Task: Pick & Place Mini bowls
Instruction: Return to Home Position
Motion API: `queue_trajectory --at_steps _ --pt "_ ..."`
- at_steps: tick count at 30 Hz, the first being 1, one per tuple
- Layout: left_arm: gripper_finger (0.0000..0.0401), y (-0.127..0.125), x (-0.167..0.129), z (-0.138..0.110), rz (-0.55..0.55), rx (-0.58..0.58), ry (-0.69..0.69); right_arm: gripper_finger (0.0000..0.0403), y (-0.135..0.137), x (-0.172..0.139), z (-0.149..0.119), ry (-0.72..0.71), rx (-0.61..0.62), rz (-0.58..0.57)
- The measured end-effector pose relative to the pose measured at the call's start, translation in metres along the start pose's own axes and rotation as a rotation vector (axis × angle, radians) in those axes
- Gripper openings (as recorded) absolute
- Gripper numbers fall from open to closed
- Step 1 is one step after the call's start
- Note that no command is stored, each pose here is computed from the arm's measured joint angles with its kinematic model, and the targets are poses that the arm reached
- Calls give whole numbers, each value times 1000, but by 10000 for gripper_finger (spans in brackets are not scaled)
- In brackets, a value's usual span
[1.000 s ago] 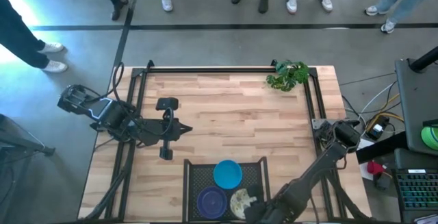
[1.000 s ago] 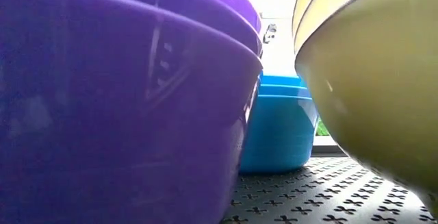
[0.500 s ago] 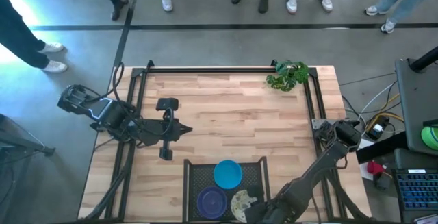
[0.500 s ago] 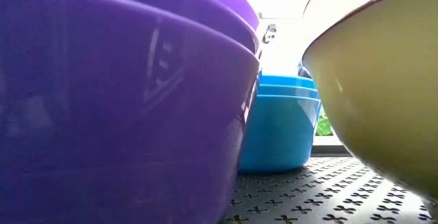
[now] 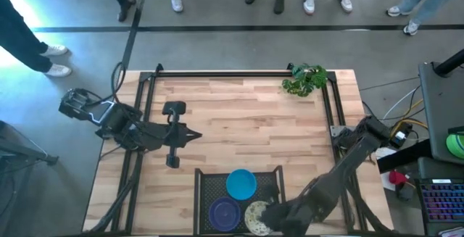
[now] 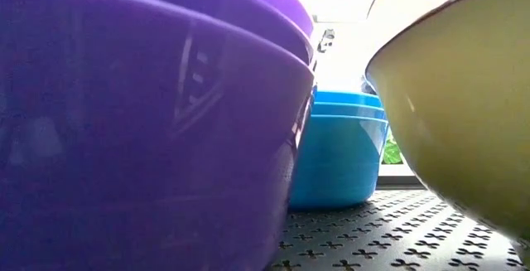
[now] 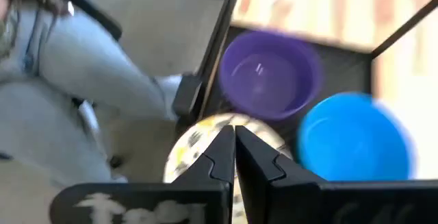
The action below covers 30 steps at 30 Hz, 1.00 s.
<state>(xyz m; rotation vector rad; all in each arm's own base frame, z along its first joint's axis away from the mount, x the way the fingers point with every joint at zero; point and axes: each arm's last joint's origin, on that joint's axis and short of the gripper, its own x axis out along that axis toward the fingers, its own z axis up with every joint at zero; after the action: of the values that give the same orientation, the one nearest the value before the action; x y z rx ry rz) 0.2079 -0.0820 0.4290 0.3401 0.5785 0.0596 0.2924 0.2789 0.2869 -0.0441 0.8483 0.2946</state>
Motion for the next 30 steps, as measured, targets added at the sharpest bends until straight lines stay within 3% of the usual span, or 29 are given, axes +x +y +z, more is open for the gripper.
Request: queue_trajectory --at_steps 14,19,30 --pt "0 19 -36 -7 -16 -10 -102 8 -77 -125 42 -316 -119 -54" --pt "0 21 -40 -21 -18 -8 -131 8 -105 -156 35 -339 -129 -102" --pt "0 30 -63 -72 -54 -87 -341 8 -130 -190 -4 -405 -117 -33"
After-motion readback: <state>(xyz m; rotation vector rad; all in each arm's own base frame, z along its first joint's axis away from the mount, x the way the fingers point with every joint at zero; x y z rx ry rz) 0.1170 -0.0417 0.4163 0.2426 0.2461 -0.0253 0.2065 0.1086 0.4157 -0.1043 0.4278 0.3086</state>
